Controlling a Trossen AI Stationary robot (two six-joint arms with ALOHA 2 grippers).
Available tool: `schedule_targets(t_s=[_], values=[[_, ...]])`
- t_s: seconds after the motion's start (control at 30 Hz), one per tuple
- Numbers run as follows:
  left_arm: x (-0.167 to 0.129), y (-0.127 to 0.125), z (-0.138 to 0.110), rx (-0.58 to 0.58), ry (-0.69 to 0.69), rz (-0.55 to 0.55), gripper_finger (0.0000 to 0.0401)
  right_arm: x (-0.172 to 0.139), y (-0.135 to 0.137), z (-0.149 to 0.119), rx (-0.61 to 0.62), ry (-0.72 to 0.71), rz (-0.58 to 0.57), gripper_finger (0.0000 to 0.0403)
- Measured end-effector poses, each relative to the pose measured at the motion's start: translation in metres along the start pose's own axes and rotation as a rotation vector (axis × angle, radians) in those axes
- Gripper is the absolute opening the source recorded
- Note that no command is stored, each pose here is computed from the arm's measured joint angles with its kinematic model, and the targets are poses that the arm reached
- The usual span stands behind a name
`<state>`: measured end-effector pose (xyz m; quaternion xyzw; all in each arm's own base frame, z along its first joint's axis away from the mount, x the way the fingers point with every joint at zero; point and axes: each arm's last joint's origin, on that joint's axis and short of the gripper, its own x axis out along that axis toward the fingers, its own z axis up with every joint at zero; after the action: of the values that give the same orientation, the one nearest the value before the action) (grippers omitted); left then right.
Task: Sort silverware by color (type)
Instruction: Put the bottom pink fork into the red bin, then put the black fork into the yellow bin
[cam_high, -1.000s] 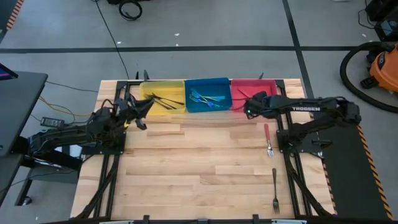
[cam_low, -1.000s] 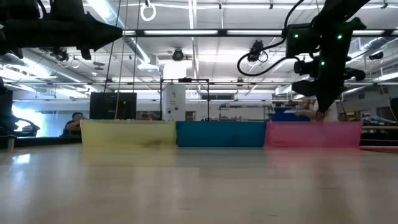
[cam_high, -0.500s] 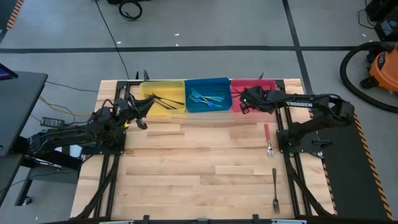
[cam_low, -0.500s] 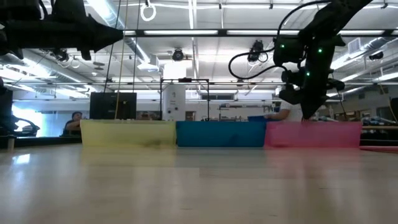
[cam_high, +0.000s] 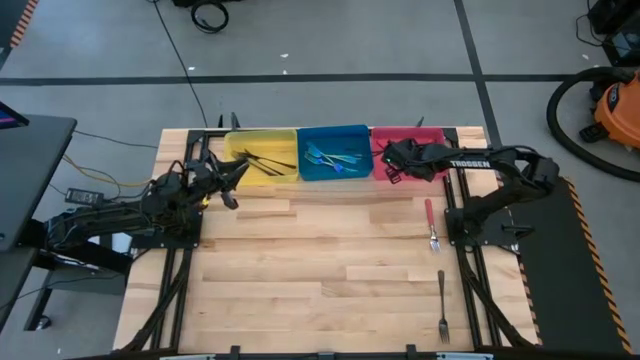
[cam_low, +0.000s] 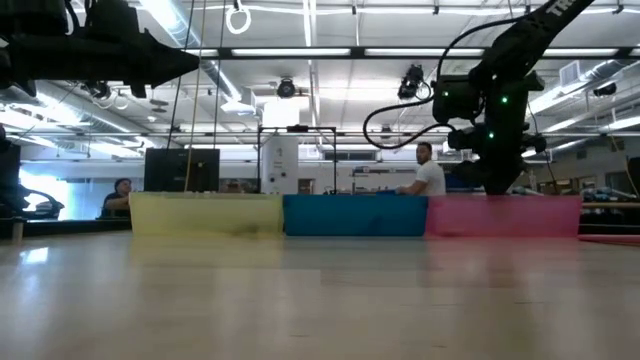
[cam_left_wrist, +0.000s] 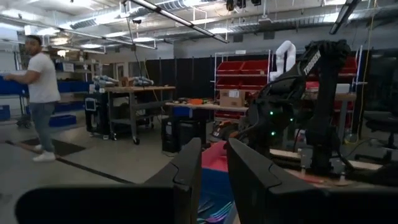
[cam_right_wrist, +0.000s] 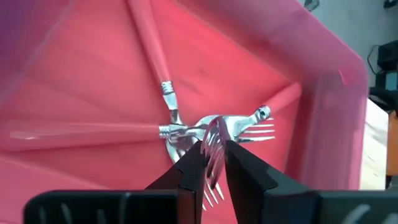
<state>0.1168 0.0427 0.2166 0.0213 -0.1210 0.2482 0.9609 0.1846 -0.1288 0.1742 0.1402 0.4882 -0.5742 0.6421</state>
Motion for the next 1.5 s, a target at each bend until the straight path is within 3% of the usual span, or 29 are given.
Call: schedule_targets(t_s=[0.53, 0.83, 1.1, 1.3, 1.5], values=[[0.0, 0.0, 0.0, -0.018, 0.005, -0.001, 0.0078, -0.005, 0.007, 0.019, -0.07, -0.069, 0.046, 0.0143], [0.0, 0.0, -0.001, -0.028, 0.006, -0.001, 0.0078, -0.025, 0.005, 0.037, -0.109, -0.056, 0.076, 0.0149], [0.0, 0.0, 0.0, -0.078, 0.002, -0.001, 0.0078, -0.043, 0.006, 0.033, -0.164, 0.162, 0.317, 0.0147], [0.0, 0.0, 0.0, -0.147, -0.001, -0.003, 0.0078, -0.058, 0.018, 0.024, -0.228, 0.24, 0.452, 0.0147], [0.0, -0.003, 0.0, -0.159, 0.002, -0.088, 0.0078, -0.092, 0.031, 0.008, -0.304, 0.223, 0.531, 0.0147]])
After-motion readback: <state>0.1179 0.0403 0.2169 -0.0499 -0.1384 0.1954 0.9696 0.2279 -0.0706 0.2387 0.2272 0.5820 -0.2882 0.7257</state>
